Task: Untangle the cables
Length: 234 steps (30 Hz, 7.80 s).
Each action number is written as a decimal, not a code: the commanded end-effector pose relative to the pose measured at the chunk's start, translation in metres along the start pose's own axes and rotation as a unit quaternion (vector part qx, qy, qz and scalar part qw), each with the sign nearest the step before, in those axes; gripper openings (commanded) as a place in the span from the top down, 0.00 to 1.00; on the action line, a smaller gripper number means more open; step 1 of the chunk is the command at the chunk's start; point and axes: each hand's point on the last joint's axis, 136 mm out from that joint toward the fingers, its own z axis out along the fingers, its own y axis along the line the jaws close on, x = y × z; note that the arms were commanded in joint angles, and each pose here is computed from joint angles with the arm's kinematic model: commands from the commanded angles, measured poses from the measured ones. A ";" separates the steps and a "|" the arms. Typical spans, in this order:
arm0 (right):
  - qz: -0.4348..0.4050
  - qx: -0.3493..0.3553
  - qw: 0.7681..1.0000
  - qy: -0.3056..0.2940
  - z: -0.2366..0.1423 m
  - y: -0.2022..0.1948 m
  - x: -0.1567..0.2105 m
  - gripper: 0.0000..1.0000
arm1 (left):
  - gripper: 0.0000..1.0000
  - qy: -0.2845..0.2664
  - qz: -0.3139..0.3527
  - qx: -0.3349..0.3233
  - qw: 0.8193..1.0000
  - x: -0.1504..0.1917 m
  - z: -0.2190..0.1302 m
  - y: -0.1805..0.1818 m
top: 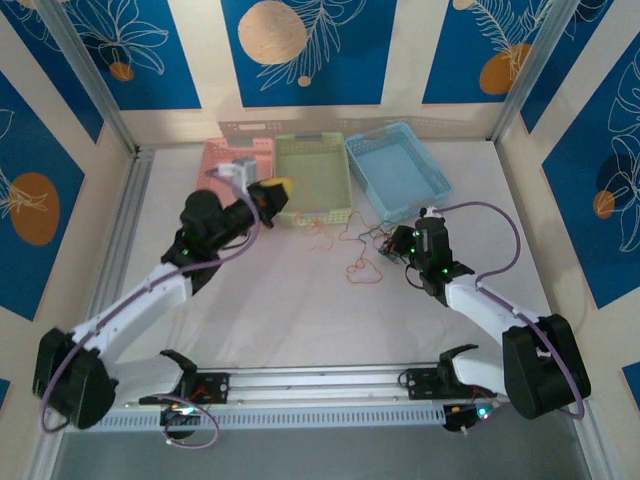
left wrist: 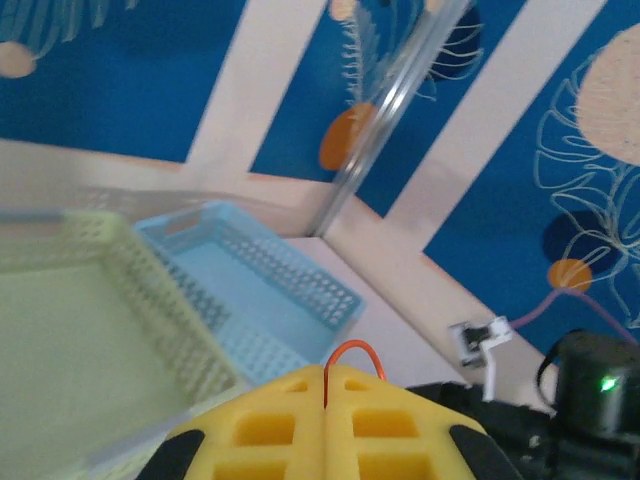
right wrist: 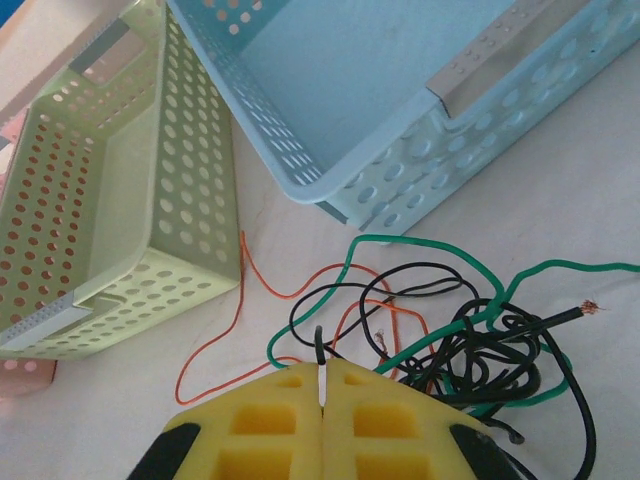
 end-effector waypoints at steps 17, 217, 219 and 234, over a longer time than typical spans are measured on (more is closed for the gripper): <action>0.027 0.007 0.999 -0.019 -0.002 -0.005 -0.014 1.00 | 1.00 -0.007 -0.045 0.045 0.998 -0.030 0.231 0.009; -0.343 -0.254 0.846 0.319 0.043 0.195 0.174 0.72 | 1.00 0.106 0.108 -0.284 0.947 0.154 -0.071 0.147; -0.344 -0.256 0.845 0.319 0.042 0.196 0.175 0.76 | 1.00 0.105 0.108 -0.285 0.947 0.154 -0.071 0.147; -0.350 -0.255 0.855 0.286 0.035 0.195 0.162 0.97 | 1.00 0.103 0.109 -0.301 0.942 0.152 -0.075 0.151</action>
